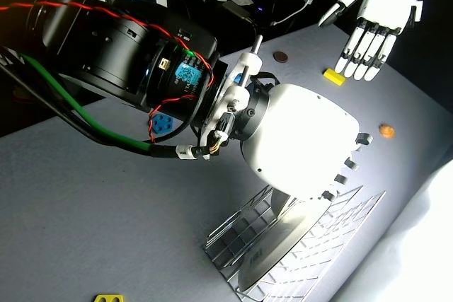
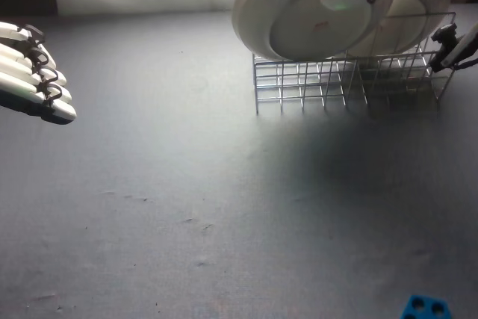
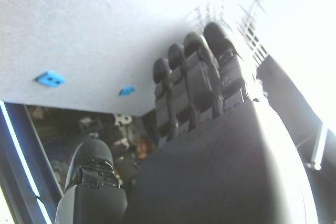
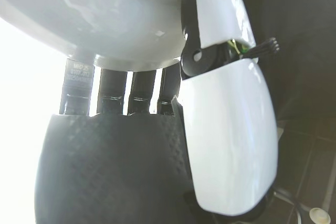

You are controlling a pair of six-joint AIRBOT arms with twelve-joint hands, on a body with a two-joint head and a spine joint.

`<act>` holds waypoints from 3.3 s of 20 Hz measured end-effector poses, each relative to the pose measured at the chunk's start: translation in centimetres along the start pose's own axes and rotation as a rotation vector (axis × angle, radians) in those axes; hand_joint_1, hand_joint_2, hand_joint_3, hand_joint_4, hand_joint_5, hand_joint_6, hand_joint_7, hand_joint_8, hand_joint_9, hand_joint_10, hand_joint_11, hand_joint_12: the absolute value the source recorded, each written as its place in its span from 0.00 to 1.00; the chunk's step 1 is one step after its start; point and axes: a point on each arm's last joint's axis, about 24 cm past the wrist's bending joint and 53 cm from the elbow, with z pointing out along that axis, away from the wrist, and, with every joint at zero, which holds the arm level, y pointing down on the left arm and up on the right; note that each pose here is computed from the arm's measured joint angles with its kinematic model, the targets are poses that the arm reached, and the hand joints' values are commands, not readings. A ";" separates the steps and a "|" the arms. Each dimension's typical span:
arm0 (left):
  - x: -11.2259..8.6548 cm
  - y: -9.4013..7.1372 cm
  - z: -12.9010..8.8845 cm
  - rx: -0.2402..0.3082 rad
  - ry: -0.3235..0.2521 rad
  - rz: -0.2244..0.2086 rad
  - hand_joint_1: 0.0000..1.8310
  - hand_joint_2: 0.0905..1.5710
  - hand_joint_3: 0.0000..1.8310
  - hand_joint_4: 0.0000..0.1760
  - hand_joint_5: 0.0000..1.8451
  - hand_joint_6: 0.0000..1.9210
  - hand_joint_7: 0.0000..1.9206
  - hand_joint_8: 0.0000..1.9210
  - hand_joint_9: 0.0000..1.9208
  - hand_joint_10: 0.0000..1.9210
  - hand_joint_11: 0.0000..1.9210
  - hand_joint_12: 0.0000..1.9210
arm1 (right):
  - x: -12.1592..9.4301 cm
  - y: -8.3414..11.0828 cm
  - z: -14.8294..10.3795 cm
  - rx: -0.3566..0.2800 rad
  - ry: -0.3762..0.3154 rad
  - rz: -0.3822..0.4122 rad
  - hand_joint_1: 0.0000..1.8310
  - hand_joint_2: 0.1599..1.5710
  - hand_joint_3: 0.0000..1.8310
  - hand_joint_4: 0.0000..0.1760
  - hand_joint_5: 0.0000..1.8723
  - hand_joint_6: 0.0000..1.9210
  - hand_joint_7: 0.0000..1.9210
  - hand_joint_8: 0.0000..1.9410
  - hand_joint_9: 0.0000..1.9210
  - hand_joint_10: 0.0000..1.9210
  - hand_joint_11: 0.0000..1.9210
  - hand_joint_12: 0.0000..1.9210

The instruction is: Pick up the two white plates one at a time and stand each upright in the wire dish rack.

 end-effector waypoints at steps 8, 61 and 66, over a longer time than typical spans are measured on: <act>-0.2 0.7 -0.1 -0.010 -0.002 -0.003 0.00 0.70 0.00 0.00 0.20 0.00 0.18 0.00 0.16 0.00 0.00 0.34 | -0.3 -0.5 0.0 0.004 -0.014 -0.009 0.75 0.66 0.00 0.00 0.49 0.54 0.53 0.47 0.51 0.56 0.38 0.64; -0.4 0.2 0.1 0.012 -0.002 -0.009 0.00 0.71 0.00 0.00 0.20 0.00 0.18 0.00 0.16 0.00 0.00 0.33 | 0.3 -4.9 0.5 0.044 -0.034 -0.109 0.54 0.65 0.00 0.00 0.32 0.06 0.38 0.03 0.26 0.25 0.04 0.75; -0.2 -0.2 0.2 0.024 0.004 -0.010 0.00 0.71 0.00 0.00 0.21 0.00 0.19 0.00 0.17 0.00 0.00 0.33 | 0.4 -4.1 0.5 0.021 -0.034 -0.143 0.50 0.66 0.00 0.00 0.27 0.03 0.32 0.00 0.21 0.24 0.00 0.72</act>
